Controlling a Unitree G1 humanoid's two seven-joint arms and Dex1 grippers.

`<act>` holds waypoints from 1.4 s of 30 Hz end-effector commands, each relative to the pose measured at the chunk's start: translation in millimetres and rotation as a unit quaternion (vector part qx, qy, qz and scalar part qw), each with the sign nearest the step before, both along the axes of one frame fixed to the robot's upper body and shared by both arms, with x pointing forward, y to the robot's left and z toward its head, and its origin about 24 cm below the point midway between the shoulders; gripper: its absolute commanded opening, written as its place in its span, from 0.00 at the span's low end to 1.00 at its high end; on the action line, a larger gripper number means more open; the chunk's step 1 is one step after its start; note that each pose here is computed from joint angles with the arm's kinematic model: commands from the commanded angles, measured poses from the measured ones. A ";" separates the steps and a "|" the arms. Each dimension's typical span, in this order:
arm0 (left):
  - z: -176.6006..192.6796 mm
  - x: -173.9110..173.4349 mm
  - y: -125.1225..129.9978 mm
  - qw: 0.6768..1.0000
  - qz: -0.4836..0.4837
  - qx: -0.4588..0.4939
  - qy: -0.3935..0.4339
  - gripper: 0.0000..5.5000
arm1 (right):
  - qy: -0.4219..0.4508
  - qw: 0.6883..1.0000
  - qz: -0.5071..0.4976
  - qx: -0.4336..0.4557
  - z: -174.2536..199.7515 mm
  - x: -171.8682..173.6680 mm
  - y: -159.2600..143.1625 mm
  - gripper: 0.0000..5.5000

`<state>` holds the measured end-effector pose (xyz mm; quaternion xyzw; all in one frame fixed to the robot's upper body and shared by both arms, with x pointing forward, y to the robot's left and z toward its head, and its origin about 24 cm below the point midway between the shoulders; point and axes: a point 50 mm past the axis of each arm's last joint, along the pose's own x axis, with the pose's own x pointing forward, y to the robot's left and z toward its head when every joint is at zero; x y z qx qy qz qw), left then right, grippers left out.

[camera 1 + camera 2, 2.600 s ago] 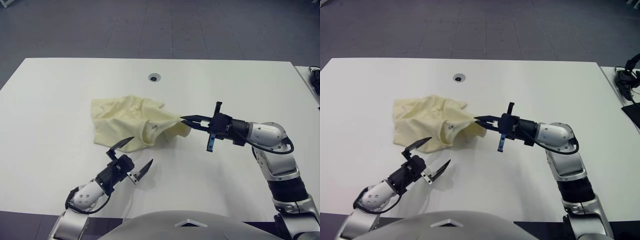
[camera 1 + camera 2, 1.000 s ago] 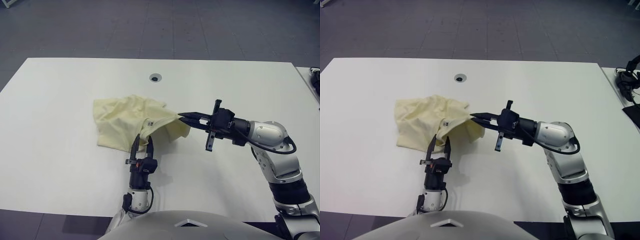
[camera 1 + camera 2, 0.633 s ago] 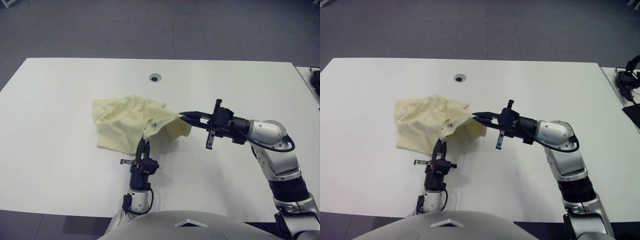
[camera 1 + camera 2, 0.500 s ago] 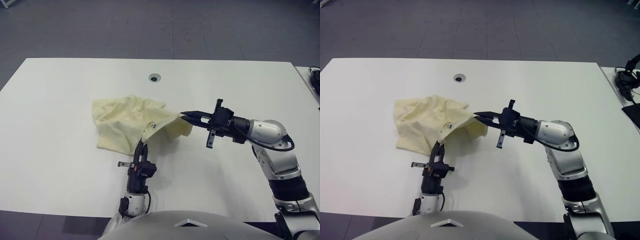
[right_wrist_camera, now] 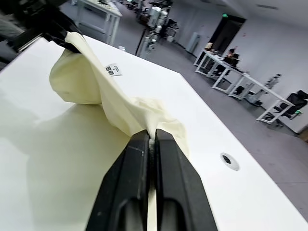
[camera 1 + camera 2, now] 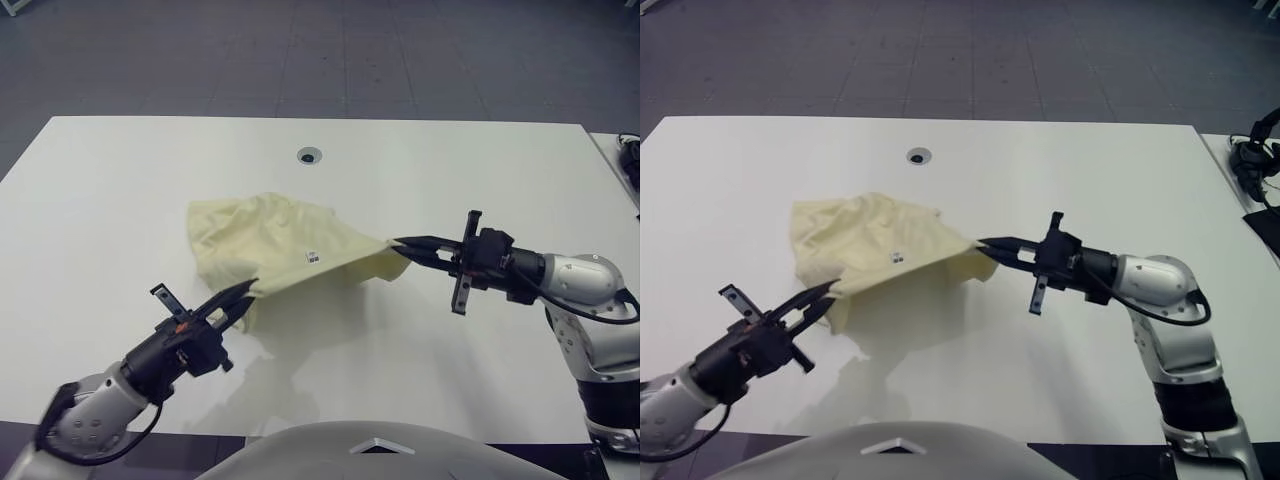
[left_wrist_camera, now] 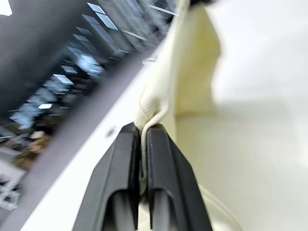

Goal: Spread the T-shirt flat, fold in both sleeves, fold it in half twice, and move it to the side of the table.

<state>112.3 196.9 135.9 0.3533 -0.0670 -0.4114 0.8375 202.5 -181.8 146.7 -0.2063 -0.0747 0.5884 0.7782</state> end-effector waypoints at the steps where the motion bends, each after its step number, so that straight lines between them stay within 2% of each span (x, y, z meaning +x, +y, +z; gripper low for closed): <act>1: 20.2 -2.4 12.0 0.993 -0.040 0.098 0.046 0.00 | 0.009 0.999 0.011 -0.032 3.7 -15.5 -3.6 0.00; 8: 52.5 13.4 28.2 0.968 -0.085 0.219 0.093 0.00 | 0.033 0.999 0.018 -0.019 21.3 -29.6 -8.0 0.00; 15: 82.5 27.9 31.3 0.950 -0.130 0.234 0.160 0.00 | 0.063 0.998 0.021 0.020 42.4 -44.5 -16.8 0.00; 20: 88.2 27.0 24.2 0.937 -0.168 0.225 0.207 0.00 | 0.078 0.997 0.022 0.017 45.9 -51.8 -21.7 0.00; 23: 90.8 32.1 25.8 0.932 -0.164 0.247 0.208 0.00 | 0.078 0.997 0.014 0.015 48.3 -51.8 -24.4 0.00; 25: 94.5 46.5 27.5 0.935 -0.146 0.266 0.183 0.00 | 0.060 0.998 -0.013 -0.003 45.7 -40.3 -27.7 0.00; 28: 97.4 86.9 34.6 0.940 -0.091 0.312 0.106 0.00 | 0.019 0.997 -0.070 -0.026 43.1 -3.5 -33.8 0.00; 31: 108.4 172.3 41.1 0.948 0.009 0.316 -0.027 0.00 | -0.038 0.986 -0.157 -0.027 50.1 61.7 -43.1 0.00; 33: 128.0 228.1 29.9 0.937 0.081 0.322 -0.113 0.00 | -0.088 0.965 -0.247 -0.009 66.9 109.2 -51.6 0.00; 35: 160.8 265.3 17.3 0.904 0.173 0.319 -0.224 0.00 | -0.152 0.923 -0.353 -0.001 92.2 146.4 -62.9 0.00; 38: 219.6 275.6 8.0 0.846 0.263 0.287 -0.365 0.00 | -0.256 0.854 -0.454 0.006 137.1 165.3 -75.5 0.00; 40: 260.9 266.6 4.6 0.793 0.299 0.275 -0.454 0.00 | -0.339 0.806 -0.484 0.016 172.7 162.0 -78.5 0.00; 42: 289.9 256.4 3.9 0.751 0.320 0.271 -0.511 0.00 | -0.404 0.773 -0.489 0.024 198.9 154.7 -77.0 0.00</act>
